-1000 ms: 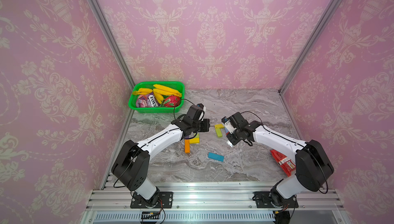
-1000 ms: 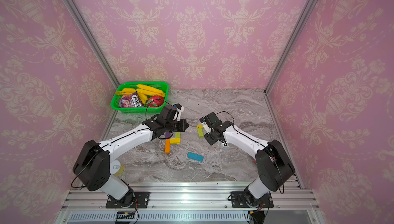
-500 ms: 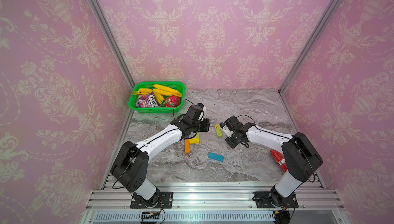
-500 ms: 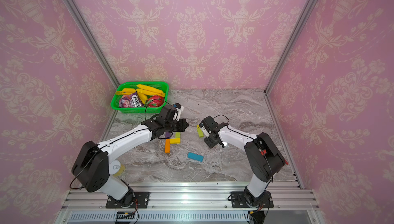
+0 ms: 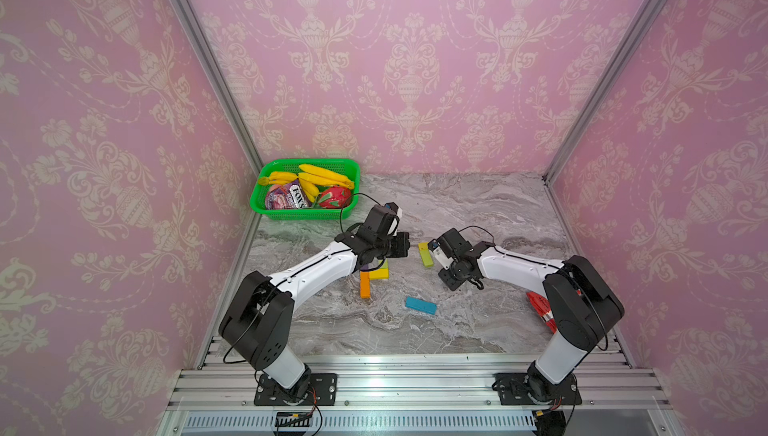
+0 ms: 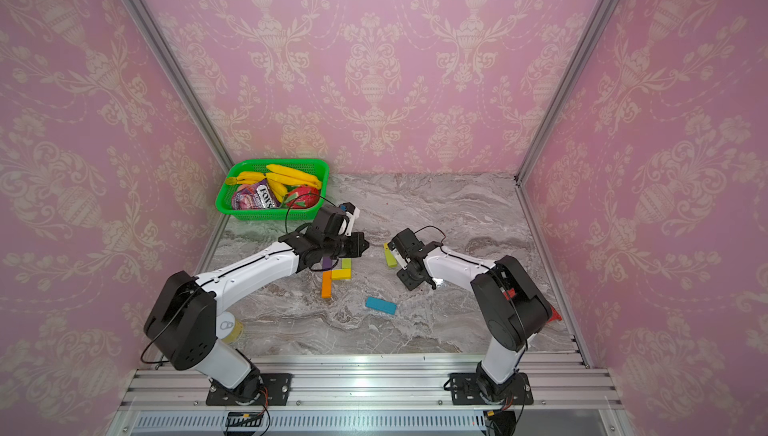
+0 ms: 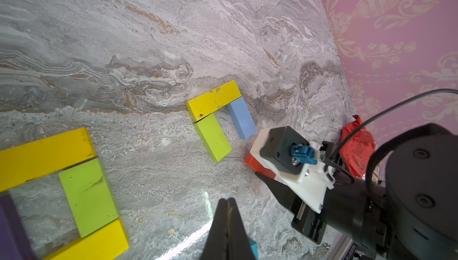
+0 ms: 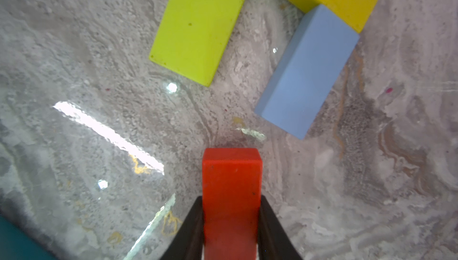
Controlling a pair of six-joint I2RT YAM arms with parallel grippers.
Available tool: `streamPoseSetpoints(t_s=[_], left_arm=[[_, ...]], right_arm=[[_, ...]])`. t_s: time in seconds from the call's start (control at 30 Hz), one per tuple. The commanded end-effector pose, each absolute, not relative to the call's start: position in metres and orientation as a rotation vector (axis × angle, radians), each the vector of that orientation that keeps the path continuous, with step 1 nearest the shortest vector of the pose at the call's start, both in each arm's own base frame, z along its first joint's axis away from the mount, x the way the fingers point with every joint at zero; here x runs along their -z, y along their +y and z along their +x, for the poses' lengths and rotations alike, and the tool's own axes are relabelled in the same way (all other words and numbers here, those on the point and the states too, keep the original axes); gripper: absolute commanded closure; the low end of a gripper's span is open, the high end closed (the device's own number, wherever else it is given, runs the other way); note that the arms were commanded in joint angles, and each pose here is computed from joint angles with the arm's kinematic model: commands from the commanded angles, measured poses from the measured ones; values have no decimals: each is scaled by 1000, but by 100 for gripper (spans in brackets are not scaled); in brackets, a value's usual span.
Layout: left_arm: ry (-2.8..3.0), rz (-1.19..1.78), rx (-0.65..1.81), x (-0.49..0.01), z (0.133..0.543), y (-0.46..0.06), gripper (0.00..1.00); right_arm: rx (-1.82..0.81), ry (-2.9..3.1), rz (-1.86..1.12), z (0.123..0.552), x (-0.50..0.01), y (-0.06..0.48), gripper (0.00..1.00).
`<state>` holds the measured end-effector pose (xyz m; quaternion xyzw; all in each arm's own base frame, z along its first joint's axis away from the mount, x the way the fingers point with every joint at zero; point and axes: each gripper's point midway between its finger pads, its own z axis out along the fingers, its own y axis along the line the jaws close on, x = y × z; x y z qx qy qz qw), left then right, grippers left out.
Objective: Assemble the letter p with building blocks
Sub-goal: Place the building block at the center of the board, then assemble the building block at the center of the board.
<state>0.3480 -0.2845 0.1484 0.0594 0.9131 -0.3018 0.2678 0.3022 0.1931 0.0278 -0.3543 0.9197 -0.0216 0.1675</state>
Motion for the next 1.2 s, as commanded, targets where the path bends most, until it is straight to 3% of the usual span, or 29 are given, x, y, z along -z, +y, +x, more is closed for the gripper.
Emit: streamPoseSetpoints(t_s=[0.0,0.23,0.4,0.63,0.73,0.97,1.17], left_arm=[[2467,172,845,-150,350,-290,100],[2473,175,851,-149,351,-292,100],[2476,177,854,-146,350,-294,100],[2501,272,905,-134,342,-322,100],[2518,345,908,-127,338,-337,100],[2571,459,850,-105,333,-358,100],[2636,529,829,-80,325,-375,100]], right_arm=[[105,2621,-986,300,-25,189,64],[119,2561,-930,304,-43,185,42],[58,2485,-815,302,-73,183,42],[-61,2466,-395,293,-105,162,33],[-133,2527,-222,286,-97,156,42],[-264,2652,114,263,-65,145,91],[-353,2695,188,257,-41,154,91]])
